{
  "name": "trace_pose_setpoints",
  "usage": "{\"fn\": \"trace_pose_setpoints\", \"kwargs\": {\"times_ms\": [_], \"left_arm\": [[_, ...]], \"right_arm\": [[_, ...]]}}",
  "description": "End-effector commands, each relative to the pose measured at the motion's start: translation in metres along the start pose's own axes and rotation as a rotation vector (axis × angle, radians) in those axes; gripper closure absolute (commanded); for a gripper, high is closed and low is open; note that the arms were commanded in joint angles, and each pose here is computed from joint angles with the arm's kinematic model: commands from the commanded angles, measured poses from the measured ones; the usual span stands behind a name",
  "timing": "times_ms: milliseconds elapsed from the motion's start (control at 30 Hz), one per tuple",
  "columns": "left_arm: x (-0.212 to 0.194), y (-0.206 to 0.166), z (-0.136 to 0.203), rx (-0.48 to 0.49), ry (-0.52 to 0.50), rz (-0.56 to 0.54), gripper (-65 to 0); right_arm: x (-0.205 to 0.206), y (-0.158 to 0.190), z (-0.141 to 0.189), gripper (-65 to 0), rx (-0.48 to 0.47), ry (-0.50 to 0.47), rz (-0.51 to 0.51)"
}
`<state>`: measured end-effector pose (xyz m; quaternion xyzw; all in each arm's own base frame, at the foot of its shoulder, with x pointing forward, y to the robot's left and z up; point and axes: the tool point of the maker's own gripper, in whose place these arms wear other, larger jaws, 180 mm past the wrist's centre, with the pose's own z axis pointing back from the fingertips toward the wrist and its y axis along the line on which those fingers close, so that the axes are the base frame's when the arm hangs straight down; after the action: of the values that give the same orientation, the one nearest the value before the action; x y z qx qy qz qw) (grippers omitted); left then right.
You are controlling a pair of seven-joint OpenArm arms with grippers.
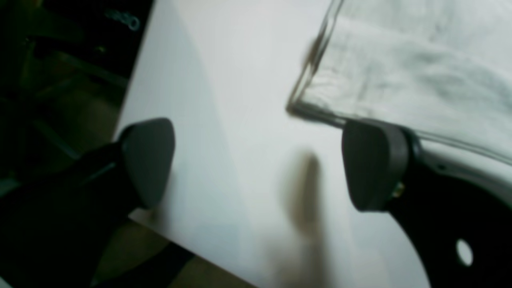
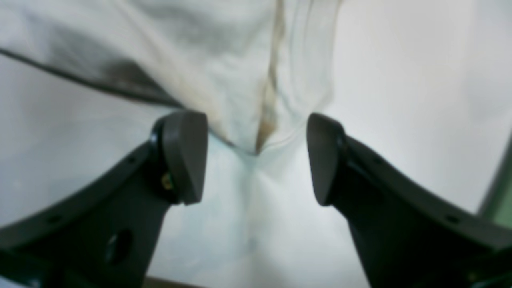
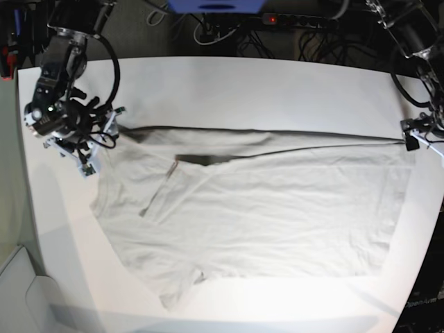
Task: Layout the t-shirt on the table in an organized manner, then fold the t-shirt properly
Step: 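Release the fold with the right gripper and regrasp the folded edge, then hold the folded edge with the right gripper while the left gripper adjusts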
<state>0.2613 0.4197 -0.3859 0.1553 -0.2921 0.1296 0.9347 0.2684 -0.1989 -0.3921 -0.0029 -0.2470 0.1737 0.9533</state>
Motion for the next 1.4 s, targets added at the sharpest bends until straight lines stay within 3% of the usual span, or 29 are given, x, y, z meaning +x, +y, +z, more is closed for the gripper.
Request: {"fn": "trace_pose_setpoints", "kwargs": {"times_ms": [0, 233, 467, 800, 1367], "left_arm": [[0.019, 0.008, 0.004, 0.014, -0.059, -0.005, -65.0], [0.01, 0.009, -0.007, 0.004, -0.057, 0.009, -65.0], [0.013, 0.004, -0.009, -0.007, -0.063, 0.022, -65.0], [0.015, 0.0, -0.014, -0.018, -0.058, 0.039, -65.0], [0.013, 0.003, -0.015, -0.004, -0.049, 0.045, -65.0]], "right_arm": [[0.008, -0.001, 0.002, -39.5, 0.004, -0.032, 0.013], [-0.002, 0.007, -0.013, -37.3, 0.049, -0.025, -0.016], [-0.005, 0.01, -0.022, -15.8, 0.074, -0.018, -0.034], [0.002, 0.007, -0.022, 0.0, 0.069, -0.032, -0.03], [0.011, 0.006, -0.021, 0.0, 0.067, -0.048, -0.025]]}}
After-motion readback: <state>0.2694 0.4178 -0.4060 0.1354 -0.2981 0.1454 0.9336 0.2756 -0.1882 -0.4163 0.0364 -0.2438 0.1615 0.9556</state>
